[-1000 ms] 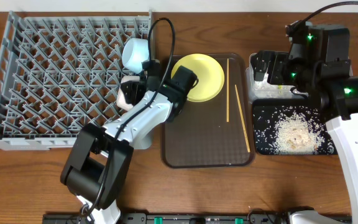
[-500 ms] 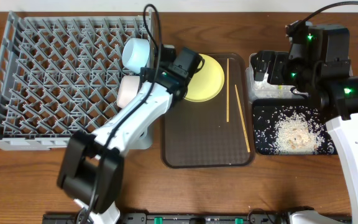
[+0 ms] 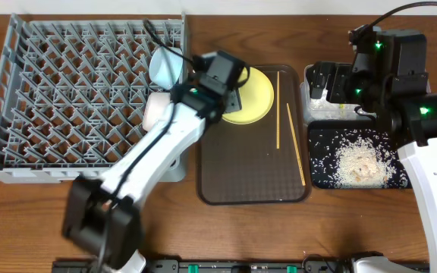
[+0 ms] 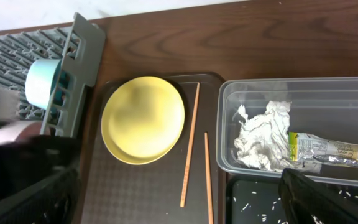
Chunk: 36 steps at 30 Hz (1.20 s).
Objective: Sort waste into correct bins and load items into the dishwasher
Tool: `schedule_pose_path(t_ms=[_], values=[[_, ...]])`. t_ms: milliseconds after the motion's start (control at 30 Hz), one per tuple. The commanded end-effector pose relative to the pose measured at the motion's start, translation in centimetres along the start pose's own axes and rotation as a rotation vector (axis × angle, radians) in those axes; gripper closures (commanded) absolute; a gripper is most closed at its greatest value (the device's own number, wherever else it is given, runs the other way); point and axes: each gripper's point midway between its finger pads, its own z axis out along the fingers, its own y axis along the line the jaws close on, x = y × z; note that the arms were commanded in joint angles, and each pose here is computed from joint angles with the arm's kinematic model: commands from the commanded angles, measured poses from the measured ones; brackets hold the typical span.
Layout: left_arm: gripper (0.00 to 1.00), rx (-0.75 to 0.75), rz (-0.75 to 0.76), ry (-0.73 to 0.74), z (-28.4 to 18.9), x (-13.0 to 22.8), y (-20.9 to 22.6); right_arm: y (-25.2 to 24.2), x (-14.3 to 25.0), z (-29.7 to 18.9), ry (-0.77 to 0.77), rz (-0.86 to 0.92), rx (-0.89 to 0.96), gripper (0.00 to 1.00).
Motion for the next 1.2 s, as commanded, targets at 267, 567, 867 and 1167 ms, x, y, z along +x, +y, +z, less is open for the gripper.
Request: schedule_pose_path(t_ms=[267, 567, 867, 1167], values=[[0.40, -0.138, -0.235, 0.183, 7.7, 6.0, 1.6, -0.3, -0.1, 0.0, -0.004, 0.013, 0.009, 0.01], [0.39, -0.075, -0.256, 0.249, 10.9, 7.6, 0.1, -0.3, -0.1, 0.0, -0.004, 0.013, 0.009, 0.01], [0.44, -0.091, -0.341, 0.261, 11.6, 7.6, 1.1, -0.3, -0.1, 0.0, -0.004, 0.013, 0.009, 0.01], [0.56, -0.059, -0.400, 0.312, 12.6, 9.9, 1.3, -0.3, -0.1, 0.0, -0.004, 0.013, 0.009, 0.01]])
